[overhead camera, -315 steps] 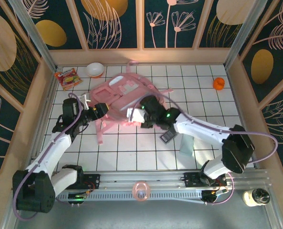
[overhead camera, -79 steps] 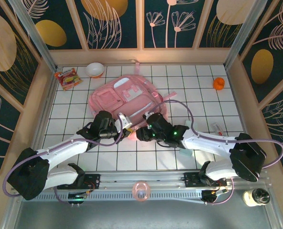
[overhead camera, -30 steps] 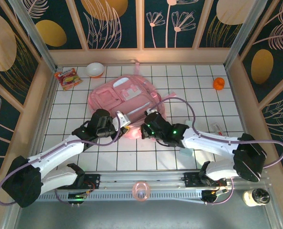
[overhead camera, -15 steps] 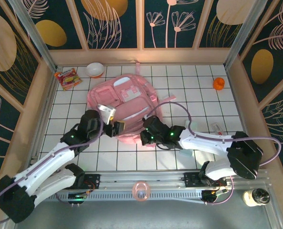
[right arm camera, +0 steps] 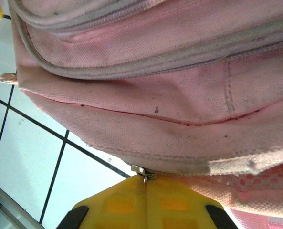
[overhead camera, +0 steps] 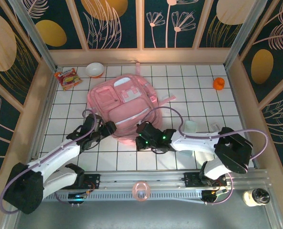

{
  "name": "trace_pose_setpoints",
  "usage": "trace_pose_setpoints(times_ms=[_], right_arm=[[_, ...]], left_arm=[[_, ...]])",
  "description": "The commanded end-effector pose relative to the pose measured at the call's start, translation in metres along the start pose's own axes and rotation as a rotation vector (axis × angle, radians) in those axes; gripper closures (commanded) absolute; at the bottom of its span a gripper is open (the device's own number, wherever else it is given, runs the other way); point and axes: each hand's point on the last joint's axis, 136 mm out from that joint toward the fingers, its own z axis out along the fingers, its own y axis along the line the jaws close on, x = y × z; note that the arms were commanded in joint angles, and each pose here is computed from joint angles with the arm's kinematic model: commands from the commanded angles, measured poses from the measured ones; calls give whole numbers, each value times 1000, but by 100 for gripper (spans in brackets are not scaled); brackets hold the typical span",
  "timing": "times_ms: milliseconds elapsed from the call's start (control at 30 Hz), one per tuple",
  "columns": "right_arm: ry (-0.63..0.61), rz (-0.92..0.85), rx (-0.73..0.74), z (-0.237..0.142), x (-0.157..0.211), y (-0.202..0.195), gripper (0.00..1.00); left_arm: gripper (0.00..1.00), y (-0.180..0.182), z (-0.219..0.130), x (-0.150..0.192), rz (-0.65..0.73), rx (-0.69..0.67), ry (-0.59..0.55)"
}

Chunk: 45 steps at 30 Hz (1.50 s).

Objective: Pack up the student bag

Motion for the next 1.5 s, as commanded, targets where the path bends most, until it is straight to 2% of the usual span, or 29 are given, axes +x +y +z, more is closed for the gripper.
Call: trace_pose_setpoints(times_ms=[0,367,500,600,767,900,1033,1267,1400,1467], right_arm=[[-3,12,-87,4,-2,33,100],[-46,-1,-175,22,-22,75,100],[-96,18,-160,24,-39,72,100],[-121,26,-168,25,-51,71,100],[-119,0,-190,29,-57,78,100],[-100,-13,-191,35,-55,80,100],[-99,-16,-200,34,-56,83,100],[-94,-20,-218,32,-55,87,100],[-82,-20,-219,32,-52,87,100],[-72,-21,-211,33,-50,85,100]], left_arm=[[32,-22,6,-19,-79,105,-66],[32,-59,39,-80,-23,129,-169],[31,-80,27,-97,-29,144,-172],[30,-73,7,-88,-102,131,-147],[32,-37,-22,-49,-293,141,-107],[33,-6,-21,-21,-372,101,-66],[35,-8,-8,3,-425,148,42],[45,-26,4,-5,-414,198,53],[47,-35,11,-11,-406,234,44],[52,-38,13,-14,-412,246,35]])
